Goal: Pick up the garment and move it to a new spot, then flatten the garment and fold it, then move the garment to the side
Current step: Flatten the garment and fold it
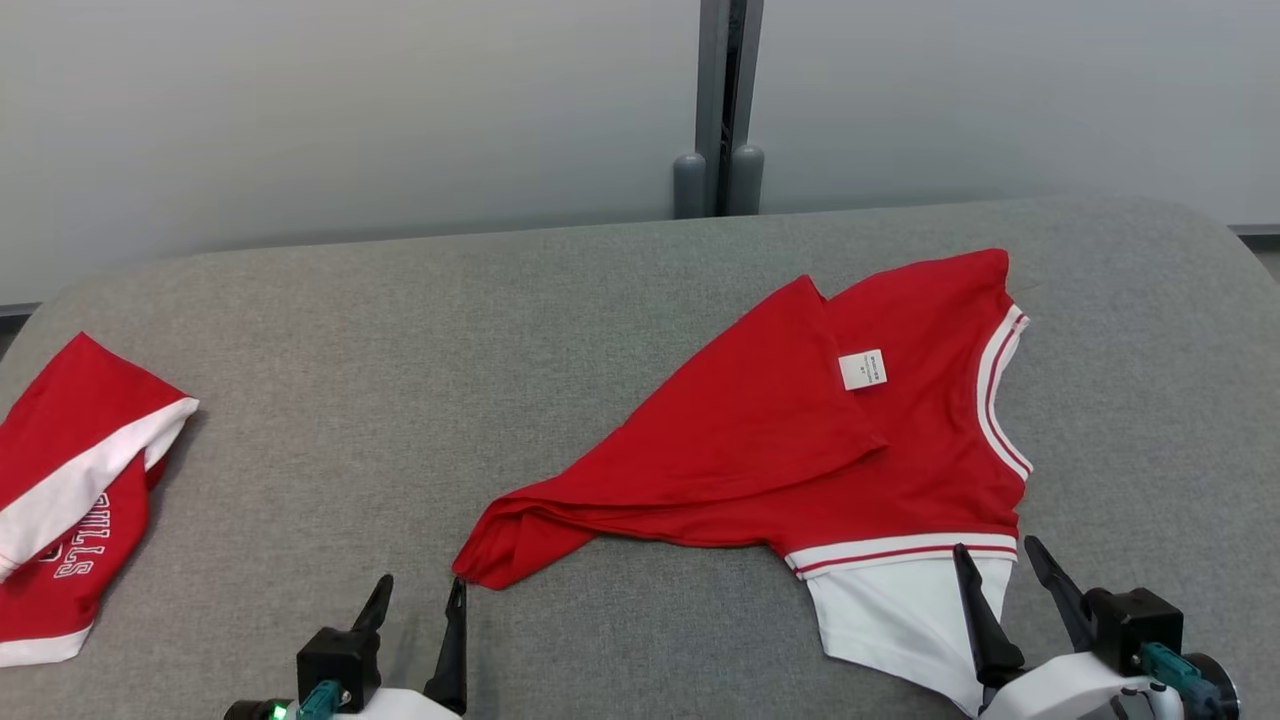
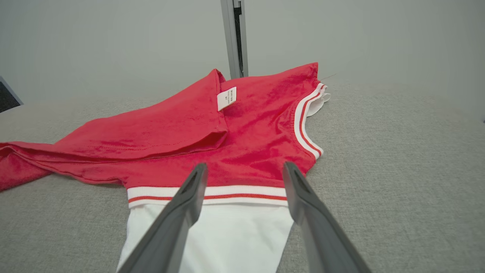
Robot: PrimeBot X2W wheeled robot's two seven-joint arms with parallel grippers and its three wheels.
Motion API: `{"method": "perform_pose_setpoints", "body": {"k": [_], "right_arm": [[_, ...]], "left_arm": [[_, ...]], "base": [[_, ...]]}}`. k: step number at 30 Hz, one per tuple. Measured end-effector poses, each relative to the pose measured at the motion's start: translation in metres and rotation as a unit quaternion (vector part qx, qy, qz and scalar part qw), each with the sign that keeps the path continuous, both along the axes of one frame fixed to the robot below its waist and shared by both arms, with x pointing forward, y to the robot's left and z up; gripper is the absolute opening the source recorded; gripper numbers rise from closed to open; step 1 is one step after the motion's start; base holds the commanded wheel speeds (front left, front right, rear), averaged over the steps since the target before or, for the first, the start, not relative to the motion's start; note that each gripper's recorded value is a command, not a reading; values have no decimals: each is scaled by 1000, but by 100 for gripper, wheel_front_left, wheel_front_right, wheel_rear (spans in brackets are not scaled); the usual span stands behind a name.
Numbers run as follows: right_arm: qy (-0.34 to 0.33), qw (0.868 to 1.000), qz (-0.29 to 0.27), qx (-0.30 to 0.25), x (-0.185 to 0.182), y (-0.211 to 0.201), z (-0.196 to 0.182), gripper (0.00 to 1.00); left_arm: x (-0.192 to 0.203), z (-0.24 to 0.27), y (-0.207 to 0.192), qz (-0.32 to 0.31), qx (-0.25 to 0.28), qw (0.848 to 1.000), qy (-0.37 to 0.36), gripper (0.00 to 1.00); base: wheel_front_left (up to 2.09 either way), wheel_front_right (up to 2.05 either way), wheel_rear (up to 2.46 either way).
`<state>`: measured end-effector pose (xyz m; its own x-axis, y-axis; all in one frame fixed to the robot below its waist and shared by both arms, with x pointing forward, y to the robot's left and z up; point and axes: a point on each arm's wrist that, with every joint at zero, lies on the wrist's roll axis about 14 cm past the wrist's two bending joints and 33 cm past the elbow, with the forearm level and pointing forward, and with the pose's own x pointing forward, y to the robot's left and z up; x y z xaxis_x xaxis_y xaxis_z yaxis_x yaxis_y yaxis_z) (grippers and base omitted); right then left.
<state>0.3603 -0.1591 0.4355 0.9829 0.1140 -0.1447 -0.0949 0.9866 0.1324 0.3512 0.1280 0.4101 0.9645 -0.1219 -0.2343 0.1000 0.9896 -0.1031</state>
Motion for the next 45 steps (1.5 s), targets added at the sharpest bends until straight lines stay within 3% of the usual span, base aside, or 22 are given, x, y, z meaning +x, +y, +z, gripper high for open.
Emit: {"method": "perform_pose_setpoints", "body": {"k": [18, 19, 20, 21, 34, 45], "right_arm": [[24, 999, -36, -17, 12, -28, -16, 100], [25, 999, -38, -17, 12, -29, -16, 100], [27, 999, -39, -17, 12, -29, -17, 100], [27, 999, -39, -17, 12, -30, -18, 100], [30, 999, -31, -13, 11, -23, -19, 100], [101, 995, -15, -12, -31, -12, -60, 100]], "left_arm": [[34, -44, -29, -36, 1, 997, 70, 100], [33, -46, -29, -35, 0, 997, 74, 34], [34, -47, -28, -31, 0, 997, 76, 3], [36, -47, -26, -26, -2, 997, 76, 0], [35, -36, -8, 9, -13, 998, 60, 0], [26, -33, 10, 38, -9, 998, 56, 0]], "base": [[0, 0, 0], [0, 0, 0], [0, 0, 0], [0, 0, 0], [0, 0, 0], [0, 0, 0]]}}
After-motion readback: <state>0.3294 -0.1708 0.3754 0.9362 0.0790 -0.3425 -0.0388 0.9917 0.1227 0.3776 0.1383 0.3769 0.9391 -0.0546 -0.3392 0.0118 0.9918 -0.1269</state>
